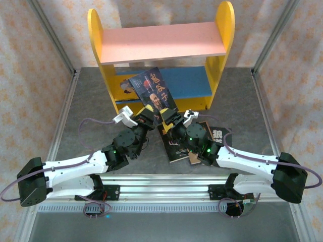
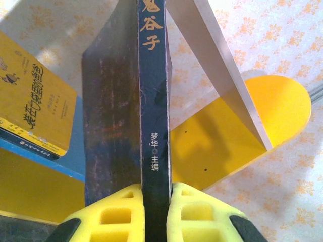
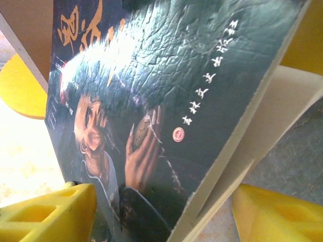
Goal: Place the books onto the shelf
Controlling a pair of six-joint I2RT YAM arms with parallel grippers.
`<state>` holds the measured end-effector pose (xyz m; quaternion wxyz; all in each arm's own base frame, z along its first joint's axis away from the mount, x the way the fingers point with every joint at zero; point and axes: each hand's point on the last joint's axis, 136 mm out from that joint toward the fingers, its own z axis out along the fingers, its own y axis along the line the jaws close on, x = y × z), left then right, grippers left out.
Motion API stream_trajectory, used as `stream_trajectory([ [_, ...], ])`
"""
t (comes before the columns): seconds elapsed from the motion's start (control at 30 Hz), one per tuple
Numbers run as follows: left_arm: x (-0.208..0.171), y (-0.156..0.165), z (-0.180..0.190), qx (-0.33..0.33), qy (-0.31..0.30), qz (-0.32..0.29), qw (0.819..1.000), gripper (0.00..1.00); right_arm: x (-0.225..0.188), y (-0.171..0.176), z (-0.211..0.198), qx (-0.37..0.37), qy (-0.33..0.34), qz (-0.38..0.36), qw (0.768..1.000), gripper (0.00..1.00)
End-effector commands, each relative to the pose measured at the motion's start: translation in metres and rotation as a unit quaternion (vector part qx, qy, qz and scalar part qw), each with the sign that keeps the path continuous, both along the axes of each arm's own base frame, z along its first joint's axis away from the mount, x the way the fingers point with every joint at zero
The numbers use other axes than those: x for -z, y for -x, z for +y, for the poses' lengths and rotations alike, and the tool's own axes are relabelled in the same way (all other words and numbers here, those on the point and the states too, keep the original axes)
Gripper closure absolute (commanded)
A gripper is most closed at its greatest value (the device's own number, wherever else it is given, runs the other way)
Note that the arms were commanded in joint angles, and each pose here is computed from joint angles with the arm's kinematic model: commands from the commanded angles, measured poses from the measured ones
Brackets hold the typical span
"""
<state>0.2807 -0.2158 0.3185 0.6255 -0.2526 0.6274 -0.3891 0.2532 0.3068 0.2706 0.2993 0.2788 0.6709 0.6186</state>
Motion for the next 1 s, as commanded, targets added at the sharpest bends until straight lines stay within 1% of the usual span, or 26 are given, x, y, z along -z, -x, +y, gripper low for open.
stream_trajectory([
  [0.0,-0.023,0.003,0.007,-0.018,0.038,-0.032,0.999,1.0,-0.018,0.0,0.002,0.001,-0.032,-0.011,0.999,0.29],
  [0.13,-0.024,0.003,0.007,-0.02,0.037,-0.036,0.998,1.0,-0.02,0.0,0.003,-0.001,-0.036,-0.008,0.999,0.25],
  [0.27,-0.023,0.004,0.008,-0.022,0.037,-0.04,0.998,1.0,-0.02,0.0,0.005,-0.004,-0.045,-0.003,0.999,0.17],
  [0.43,-0.02,0.004,0.009,-0.024,0.033,-0.038,0.998,1.0,-0.023,-0.002,0.007,-0.003,-0.057,-0.003,0.998,0.17],
  [0.53,-0.017,0.004,0.01,-0.025,0.036,-0.036,0.998,1.0,-0.02,-0.005,0.011,-0.003,-0.057,-0.001,0.998,0.21],
  [0.6,-0.015,0.004,0.01,-0.027,0.037,-0.034,0.998,1.0,-0.02,-0.006,0.013,-0.003,-0.063,-0.001,0.998,0.26],
  [0.7,-0.01,0.004,0.011,-0.029,0.039,-0.031,0.998,1.0,-0.02,-0.008,0.016,-0.003,-0.069,0.002,0.998,0.36],
  [0.8,-0.006,0.003,0.011,-0.031,0.037,-0.027,0.998,1.0,-0.019,-0.01,0.017,-0.001,-0.069,0.003,0.998,0.49],
  [0.87,-0.002,0.003,0.011,-0.032,0.035,-0.022,0.999,1.0,-0.017,-0.012,0.016,0.003,-0.064,0.002,0.998,0.6],
  [0.97,0.006,0.002,0.01,-0.033,0.033,-0.004,0.999,1.0,-0.014,-0.015,0.01,0.01,-0.056,-0.001,0.998,0.71],
])
